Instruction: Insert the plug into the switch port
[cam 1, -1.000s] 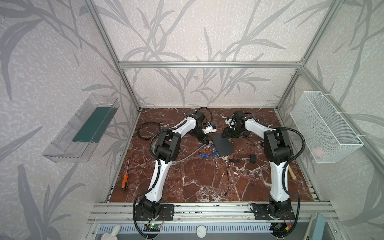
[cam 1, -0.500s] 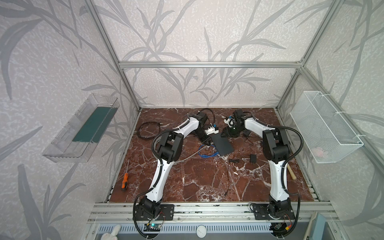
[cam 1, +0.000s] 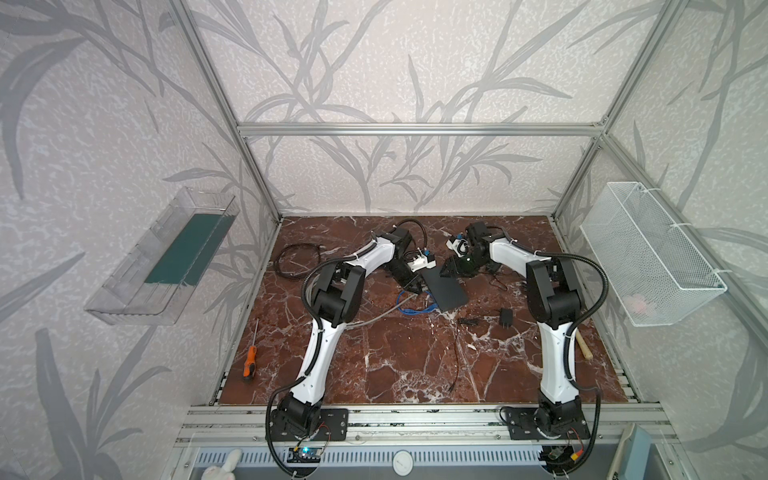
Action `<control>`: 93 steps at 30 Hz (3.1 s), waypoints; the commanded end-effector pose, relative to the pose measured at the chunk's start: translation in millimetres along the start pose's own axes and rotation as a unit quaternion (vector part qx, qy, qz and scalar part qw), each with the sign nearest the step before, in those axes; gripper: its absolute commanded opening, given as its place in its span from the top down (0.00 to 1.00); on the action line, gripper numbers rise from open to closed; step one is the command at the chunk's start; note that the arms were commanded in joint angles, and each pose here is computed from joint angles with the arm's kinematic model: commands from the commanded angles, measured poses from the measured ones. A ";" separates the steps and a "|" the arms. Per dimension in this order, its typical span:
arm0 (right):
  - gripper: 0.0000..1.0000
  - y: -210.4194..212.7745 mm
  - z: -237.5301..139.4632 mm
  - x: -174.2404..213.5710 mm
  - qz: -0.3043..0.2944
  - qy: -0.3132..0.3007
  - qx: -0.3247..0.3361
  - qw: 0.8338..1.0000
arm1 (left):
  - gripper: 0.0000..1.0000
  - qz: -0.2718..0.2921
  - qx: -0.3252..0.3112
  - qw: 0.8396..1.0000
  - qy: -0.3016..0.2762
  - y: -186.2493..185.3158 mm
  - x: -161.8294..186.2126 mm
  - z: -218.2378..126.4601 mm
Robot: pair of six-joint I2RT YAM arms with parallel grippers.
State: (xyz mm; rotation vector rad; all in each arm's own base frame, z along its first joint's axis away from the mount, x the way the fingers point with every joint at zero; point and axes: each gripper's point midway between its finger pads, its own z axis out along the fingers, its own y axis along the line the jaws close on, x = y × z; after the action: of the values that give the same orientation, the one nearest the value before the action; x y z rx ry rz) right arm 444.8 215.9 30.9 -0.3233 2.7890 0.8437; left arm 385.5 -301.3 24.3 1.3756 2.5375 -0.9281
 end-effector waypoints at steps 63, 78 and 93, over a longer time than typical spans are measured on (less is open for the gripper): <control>0.46 -10.9 17.7 57.9 0.069 0.078 0.001 0.995 | 0.99 0.023 -0.016 0.993 -0.115 -24.3 -56.4 -30.1; 0.51 7.6 36.8 92.7 0.008 0.126 -0.040 0.991 | 1.00 0.044 -0.023 0.991 -0.126 -10.7 -69.0 -20.2; 0.60 46.2 56.9 146.3 -0.042 0.178 -0.093 0.979 | 1.00 0.046 -0.013 0.987 -0.155 -6.9 -102.5 -17.0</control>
State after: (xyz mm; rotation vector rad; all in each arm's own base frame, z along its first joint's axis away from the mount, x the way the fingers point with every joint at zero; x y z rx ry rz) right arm 429.6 213.5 26.4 -0.4837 2.6597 0.8593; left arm 396.3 -311.1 32.6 1.2029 2.6166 -0.9305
